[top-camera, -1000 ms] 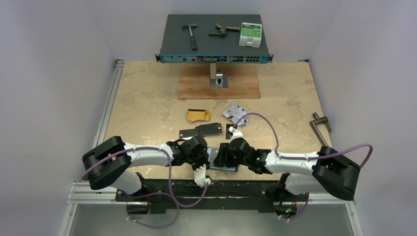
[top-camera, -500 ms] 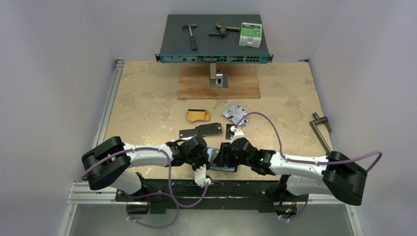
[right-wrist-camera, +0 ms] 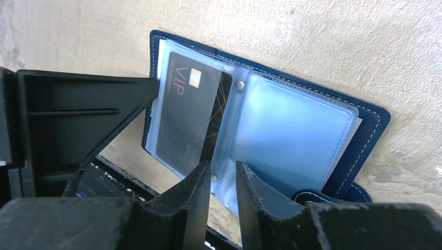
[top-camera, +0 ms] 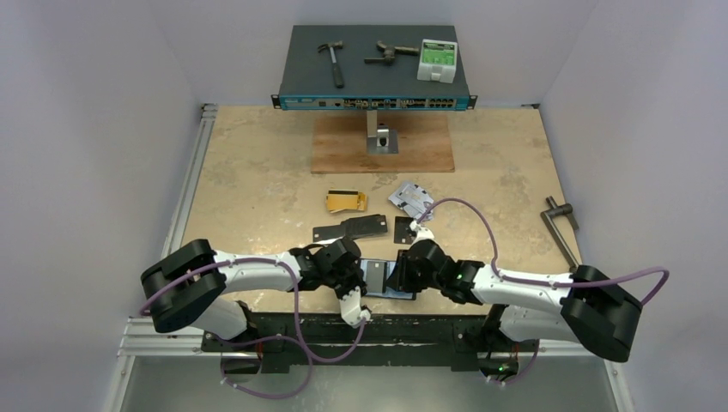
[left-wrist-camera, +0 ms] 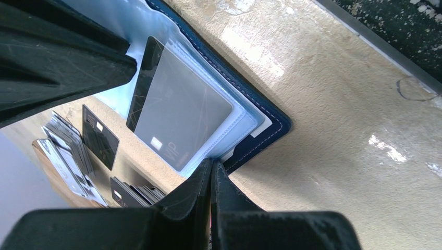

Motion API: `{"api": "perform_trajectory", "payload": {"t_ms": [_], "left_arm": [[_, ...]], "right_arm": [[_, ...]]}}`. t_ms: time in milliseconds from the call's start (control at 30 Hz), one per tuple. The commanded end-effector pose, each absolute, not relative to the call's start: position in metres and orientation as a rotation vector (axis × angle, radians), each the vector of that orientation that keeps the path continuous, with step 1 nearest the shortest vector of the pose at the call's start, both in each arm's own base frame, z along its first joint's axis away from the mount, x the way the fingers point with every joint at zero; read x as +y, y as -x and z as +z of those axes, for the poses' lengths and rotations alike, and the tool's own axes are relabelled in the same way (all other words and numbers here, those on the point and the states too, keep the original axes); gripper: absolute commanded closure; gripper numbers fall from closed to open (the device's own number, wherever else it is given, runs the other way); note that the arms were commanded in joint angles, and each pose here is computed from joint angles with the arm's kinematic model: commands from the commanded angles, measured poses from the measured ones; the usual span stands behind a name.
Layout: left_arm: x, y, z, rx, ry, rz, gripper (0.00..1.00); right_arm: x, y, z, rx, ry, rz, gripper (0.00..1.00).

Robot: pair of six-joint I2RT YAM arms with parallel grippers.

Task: Put the credit cards into the card holder
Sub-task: Insert the credit card into the card holder.

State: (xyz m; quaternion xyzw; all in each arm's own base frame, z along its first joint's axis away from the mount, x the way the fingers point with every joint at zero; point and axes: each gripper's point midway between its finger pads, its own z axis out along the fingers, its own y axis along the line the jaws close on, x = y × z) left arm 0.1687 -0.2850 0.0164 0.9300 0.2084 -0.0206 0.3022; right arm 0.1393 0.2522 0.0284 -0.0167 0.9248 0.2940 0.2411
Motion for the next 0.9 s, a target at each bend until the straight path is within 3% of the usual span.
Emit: {"api": "perform_trajectory", "payload": {"t_ms": [0, 67, 133, 867], "left_arm": [[-0.268, -0.149, 0.000, 0.614, -2.535, -0.156, 1.00], [-0.270, -0.150, 0.001, 0.613, -2.531, -0.156, 1.00], [-0.271, -0.150, 0.001, 0.616, -2.528, -0.155, 1.00], [-0.272, -0.150, 0.000, 0.618, -2.521, -0.159, 1.00]], "right_arm": [[0.255, -0.142, 0.030, 2.536, 0.035, 0.801, 0.77], [0.256, -0.144, 0.030, 2.534, 0.036, 0.790, 0.82], [0.255, -0.147, 0.031, 2.538, 0.051, 0.752, 0.99], [0.286, -0.162, 0.037, 2.497, 0.093, 0.823, 1.00]]}}
